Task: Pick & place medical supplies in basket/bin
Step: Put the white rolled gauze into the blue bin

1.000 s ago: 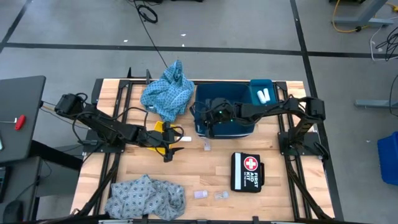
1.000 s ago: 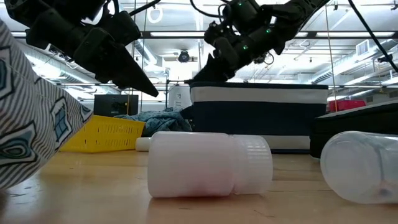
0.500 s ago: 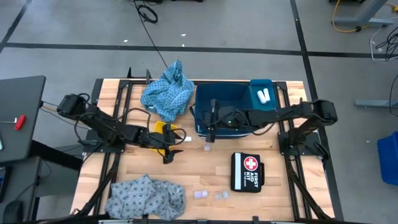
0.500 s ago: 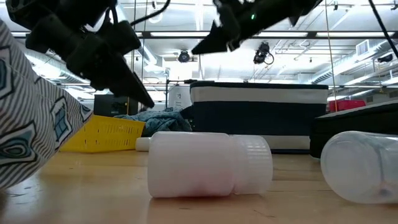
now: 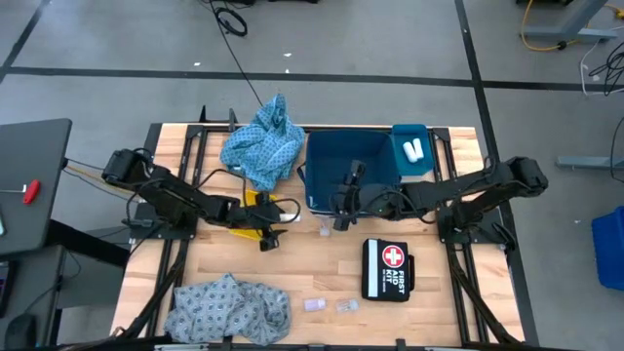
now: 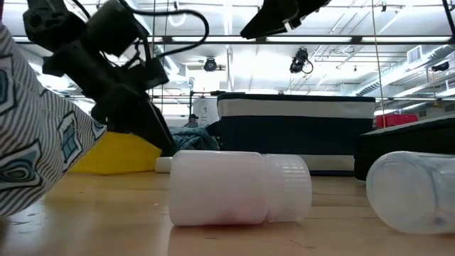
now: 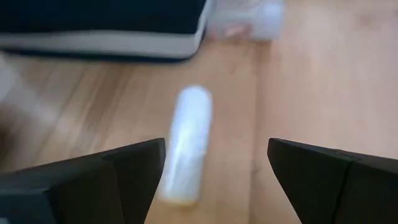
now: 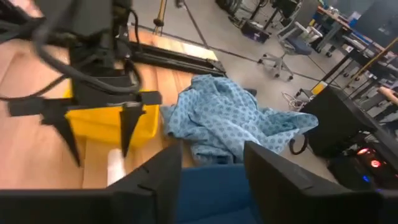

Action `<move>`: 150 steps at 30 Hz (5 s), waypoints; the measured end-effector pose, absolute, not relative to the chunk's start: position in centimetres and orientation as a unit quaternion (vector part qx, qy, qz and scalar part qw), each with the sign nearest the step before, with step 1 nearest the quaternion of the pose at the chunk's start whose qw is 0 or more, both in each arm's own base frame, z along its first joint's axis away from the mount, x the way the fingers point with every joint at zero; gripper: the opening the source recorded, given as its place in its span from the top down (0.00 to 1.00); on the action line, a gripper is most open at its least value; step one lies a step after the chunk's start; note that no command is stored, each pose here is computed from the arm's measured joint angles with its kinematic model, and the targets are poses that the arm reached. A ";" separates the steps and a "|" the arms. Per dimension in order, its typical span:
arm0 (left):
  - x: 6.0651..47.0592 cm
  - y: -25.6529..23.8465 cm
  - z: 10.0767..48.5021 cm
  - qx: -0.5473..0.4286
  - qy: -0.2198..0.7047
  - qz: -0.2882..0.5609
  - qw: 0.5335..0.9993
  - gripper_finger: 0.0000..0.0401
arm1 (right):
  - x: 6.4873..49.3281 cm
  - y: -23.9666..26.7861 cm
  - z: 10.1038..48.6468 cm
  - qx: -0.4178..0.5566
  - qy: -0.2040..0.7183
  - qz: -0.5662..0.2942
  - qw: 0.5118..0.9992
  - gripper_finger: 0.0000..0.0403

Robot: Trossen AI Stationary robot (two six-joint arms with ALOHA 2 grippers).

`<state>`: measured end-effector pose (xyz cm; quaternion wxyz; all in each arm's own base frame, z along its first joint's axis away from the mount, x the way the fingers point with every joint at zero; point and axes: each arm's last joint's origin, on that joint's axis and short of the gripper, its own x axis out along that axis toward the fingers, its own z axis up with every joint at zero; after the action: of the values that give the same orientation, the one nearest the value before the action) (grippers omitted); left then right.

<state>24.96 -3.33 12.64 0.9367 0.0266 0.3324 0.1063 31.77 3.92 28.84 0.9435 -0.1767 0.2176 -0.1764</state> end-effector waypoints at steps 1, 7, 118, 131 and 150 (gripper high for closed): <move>25.1 -3.1 12.4 0.026 0.336 0.103 0.936 0.28 | 31.7 4.1 28.8 -0.179 0.220 -0.176 0.943 0.53; 25.6 -2.2 11.1 0.018 0.367 0.097 0.925 0.28 | 31.6 4.8 28.8 -0.183 0.217 -0.172 0.943 0.53; 24.3 -7.2 20.5 0.080 0.151 0.094 0.981 0.89 | 36.1 3.9 24.1 -0.055 0.192 0.015 0.980 0.39; 24.3 -7.2 20.5 0.081 0.151 0.094 0.981 0.89 | 36.1 4.0 24.1 -0.054 0.190 0.032 0.980 0.52; 24.3 -7.2 20.4 0.082 0.156 0.094 0.980 0.89 | 36.8 4.1 23.3 -0.062 0.184 0.040 0.980 0.53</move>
<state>24.31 -7.21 20.40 0.9798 0.0820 0.1563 0.0944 36.81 4.07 23.31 0.9801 -0.0617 0.1842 0.0404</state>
